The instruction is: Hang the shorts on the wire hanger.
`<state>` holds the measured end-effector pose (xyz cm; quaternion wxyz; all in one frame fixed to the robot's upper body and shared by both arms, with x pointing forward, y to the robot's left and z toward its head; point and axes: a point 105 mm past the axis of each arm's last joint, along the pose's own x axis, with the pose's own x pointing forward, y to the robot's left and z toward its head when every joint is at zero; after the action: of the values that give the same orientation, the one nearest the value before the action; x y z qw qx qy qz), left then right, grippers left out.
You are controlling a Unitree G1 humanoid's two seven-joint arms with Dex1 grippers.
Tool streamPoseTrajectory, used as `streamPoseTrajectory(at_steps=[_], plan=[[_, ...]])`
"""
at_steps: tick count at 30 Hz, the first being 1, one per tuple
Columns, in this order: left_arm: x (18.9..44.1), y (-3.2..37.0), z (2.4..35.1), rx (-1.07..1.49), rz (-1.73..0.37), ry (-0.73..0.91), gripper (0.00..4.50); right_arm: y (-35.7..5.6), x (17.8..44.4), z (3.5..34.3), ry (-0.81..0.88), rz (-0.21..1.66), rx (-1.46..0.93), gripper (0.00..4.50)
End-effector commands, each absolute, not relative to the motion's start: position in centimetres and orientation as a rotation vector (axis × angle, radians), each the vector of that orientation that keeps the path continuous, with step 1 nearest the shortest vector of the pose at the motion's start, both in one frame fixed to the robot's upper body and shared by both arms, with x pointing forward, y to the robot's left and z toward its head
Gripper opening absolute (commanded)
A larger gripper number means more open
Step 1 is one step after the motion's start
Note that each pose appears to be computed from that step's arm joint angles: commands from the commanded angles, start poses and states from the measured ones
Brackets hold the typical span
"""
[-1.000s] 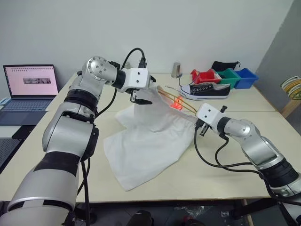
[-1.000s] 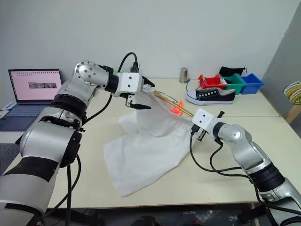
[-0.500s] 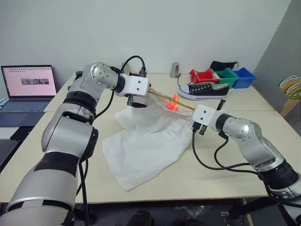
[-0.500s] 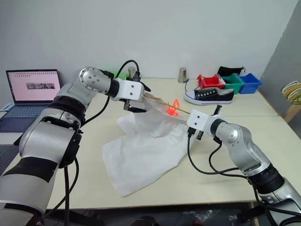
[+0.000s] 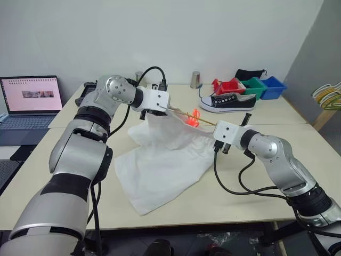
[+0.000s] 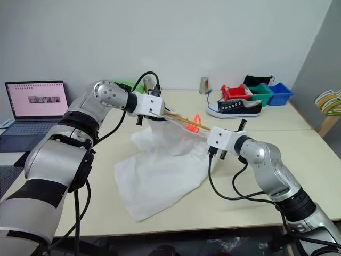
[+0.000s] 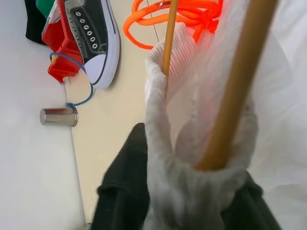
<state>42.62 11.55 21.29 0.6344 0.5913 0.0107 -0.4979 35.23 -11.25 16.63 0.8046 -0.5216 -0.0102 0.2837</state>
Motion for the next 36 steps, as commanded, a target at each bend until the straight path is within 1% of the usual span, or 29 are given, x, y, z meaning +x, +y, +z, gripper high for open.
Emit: streamPoseTrajectory(at_steps=[1, 2, 3, 15, 17, 18, 19, 21, 26, 28, 33, 35, 36], plan=[[42.6, 10.2, 22.6, 1.384, -1.134, -0.052, 0.28, -10.4, 34.5, 19.4, -0.138, 0.588, -1.120, 0.00], [42.7, 10.1, 22.6, 1.384, -1.132, -0.057, 0.04, -10.4, 34.4, 19.4, -0.133, 0.588, -1.116, 0.00], [42.7, 10.0, 22.7, 1.384, -1.130, -0.061, 0.01, -10.5, 34.4, 19.4, -0.129, 0.588, -1.114, 0.00], [42.9, 9.8, 23.0, 1.375, -1.097, -0.090, 0.01, -10.8, 34.1, 19.0, -0.074, 0.611, -1.077, 0.00], [42.9, 9.9, 22.9, 1.377, -1.095, -0.088, 0.00, -10.8, 33.9, 18.9, -0.059, 0.629, -1.054, 0.49], [42.9, 9.9, 22.8, 1.378, -1.096, -0.087, 0.00, -10.7, 33.8, 18.8, -0.049, 0.640, -1.044, 0.61], [42.9, 10.0, 22.7, 1.379, -1.097, -0.087, 0.00, -10.8, 33.7, 18.8, -0.039, 0.648, -1.034, 0.96], [42.9, 10.1, 22.4, 1.376, -1.098, -0.086, 0.00, -11.1, 33.5, 18.7, -0.021, 0.659, -1.025, 1.24], [42.7, 11.1, 21.3, 1.389, -1.104, -0.067, 0.00, -13.0, 32.2, 18.5, 0.051, 0.685, -1.022, 2.25], [42.6, 11.3, 20.8, 1.396, -1.111, -0.062, 0.00, -13.6, 31.6, 18.4, 0.079, 0.702, -1.025, 2.77], [42.1, 12.0, 19.0, 1.402, -1.149, -0.032, 0.00, -15.4, 30.7, 18.7, 0.148, 0.727, -1.004, 3.74], [41.8, 12.3, 18.5, 1.360, -1.161, -0.017, 0.00, -16.0, 30.5, 19.1, 0.181, 0.730, -0.894, 4.14], [41.7, 12.5, 18.3, 1.319, -1.168, -0.007, 0.00, -16.3, 30.5, 19.2, 0.210, 0.726, -0.781, 4.28]])
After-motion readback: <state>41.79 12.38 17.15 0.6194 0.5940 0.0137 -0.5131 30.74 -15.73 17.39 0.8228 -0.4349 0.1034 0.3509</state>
